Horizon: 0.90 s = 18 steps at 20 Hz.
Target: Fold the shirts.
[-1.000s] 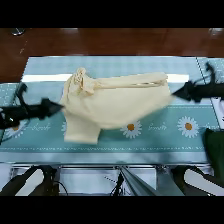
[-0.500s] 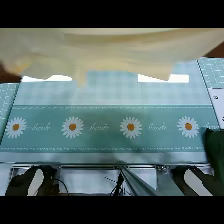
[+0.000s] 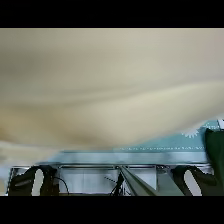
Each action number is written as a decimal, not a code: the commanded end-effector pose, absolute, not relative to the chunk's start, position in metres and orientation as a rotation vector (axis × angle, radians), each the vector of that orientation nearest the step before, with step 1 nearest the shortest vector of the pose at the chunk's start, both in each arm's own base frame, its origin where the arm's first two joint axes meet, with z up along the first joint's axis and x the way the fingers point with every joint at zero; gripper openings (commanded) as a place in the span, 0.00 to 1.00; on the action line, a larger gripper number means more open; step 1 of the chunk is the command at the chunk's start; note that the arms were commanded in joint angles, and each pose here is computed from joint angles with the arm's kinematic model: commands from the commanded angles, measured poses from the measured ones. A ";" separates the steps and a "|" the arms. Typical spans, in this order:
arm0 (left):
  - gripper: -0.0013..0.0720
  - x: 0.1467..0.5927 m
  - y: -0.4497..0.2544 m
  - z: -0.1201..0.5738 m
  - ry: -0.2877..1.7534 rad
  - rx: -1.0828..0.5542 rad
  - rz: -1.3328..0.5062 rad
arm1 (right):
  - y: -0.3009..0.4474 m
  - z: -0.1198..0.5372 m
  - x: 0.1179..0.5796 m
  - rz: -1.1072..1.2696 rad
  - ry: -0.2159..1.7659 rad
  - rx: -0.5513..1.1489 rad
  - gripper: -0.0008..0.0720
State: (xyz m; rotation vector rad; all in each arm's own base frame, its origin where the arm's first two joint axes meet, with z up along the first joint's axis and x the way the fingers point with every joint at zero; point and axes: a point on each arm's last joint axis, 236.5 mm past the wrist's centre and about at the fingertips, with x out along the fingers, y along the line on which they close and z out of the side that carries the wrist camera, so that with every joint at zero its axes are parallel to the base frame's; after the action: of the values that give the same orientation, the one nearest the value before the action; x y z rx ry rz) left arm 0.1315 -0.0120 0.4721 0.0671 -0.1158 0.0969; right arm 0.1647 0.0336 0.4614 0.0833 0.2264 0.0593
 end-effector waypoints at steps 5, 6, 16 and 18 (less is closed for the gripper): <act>0.05 0.262 -0.010 0.275 0.375 -0.219 -0.063 | 0.026 0.307 0.237 0.112 0.667 0.182 0.04; 0.05 0.282 -0.006 0.247 0.429 -0.255 -0.068 | 0.026 0.280 0.258 0.130 0.704 0.207 0.04; 0.05 0.491 -0.022 0.083 0.737 -0.379 -0.102 | 0.013 0.070 0.506 0.206 0.906 0.547 0.04; 0.05 0.517 -0.033 0.060 0.788 -0.455 -0.100 | 0.017 0.050 0.538 0.232 0.933 0.587 0.04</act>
State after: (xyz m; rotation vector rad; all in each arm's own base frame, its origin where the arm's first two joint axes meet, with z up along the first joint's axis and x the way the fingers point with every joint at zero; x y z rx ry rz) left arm 0.4721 -0.0187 0.0998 -0.3679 0.7331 -0.1103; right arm 0.4860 0.0124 0.0918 0.4904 0.9119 0.2028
